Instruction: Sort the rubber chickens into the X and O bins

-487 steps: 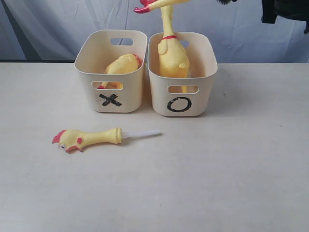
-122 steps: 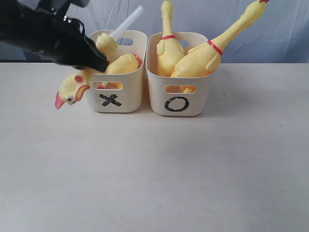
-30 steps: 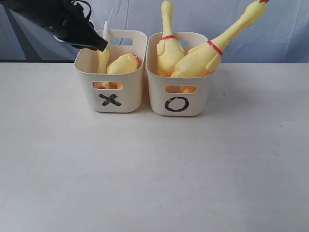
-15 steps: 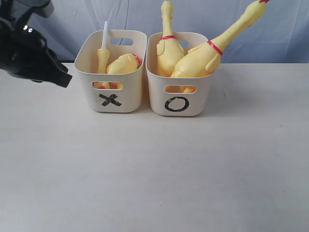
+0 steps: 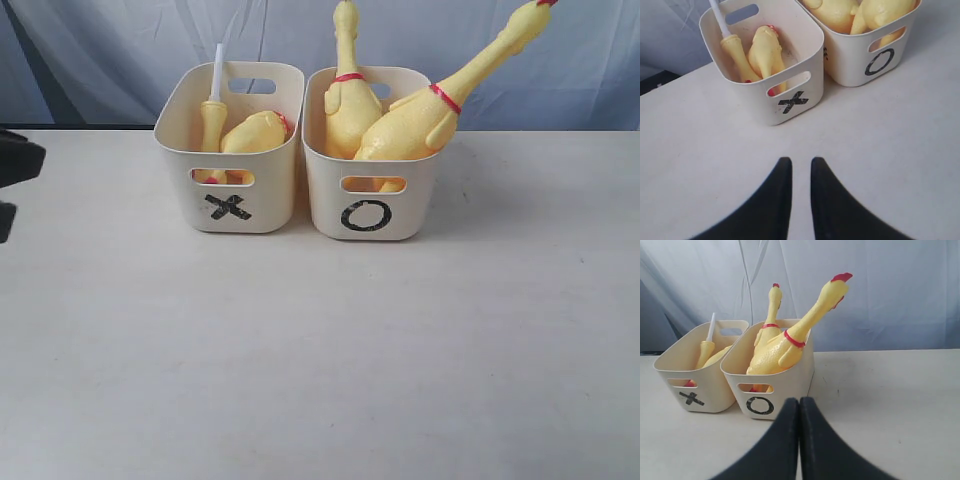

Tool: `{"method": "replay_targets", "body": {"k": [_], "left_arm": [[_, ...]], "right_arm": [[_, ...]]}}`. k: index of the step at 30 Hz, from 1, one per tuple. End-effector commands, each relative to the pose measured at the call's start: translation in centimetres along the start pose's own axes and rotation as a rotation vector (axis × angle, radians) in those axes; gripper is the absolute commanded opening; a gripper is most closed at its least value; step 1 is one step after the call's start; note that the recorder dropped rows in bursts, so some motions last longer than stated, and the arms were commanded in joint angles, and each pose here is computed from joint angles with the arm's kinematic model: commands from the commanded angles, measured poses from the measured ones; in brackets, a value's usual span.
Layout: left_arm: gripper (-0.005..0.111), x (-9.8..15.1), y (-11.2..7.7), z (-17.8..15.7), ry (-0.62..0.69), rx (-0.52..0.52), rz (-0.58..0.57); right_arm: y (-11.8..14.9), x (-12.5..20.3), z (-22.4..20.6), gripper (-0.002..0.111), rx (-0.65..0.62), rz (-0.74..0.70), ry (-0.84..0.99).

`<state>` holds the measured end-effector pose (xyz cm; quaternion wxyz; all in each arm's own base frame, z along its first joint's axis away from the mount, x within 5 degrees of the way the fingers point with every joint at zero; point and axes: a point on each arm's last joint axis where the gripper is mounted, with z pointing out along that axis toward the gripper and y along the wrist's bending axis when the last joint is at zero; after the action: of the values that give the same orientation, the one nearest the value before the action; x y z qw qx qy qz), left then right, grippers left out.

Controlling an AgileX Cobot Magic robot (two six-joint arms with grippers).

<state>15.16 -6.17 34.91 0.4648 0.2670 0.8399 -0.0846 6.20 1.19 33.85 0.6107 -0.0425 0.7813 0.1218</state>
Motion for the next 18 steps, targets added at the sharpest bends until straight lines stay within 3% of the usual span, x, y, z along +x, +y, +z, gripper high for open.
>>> {"method": "replay_targets", "body": {"k": [1,9,18], "left_arm": [[0.014,0.8,-0.7,-2.7,-0.022,0.006,0.020],[0.014,1.0,-1.2,-5.3,-0.119,-0.019,0.035],[0.014,1.1,-1.2,-5.8,-0.138,-0.032,0.044]], "right_arm": [[-0.1,0.1,-0.3,0.000,0.000,-0.001,-0.014],[-0.5,0.1,-3.0,0.000,-0.003,0.019,-0.138],[-1.0,0.5,-6.0,0.000,0.134,0.052,-0.282]]}}
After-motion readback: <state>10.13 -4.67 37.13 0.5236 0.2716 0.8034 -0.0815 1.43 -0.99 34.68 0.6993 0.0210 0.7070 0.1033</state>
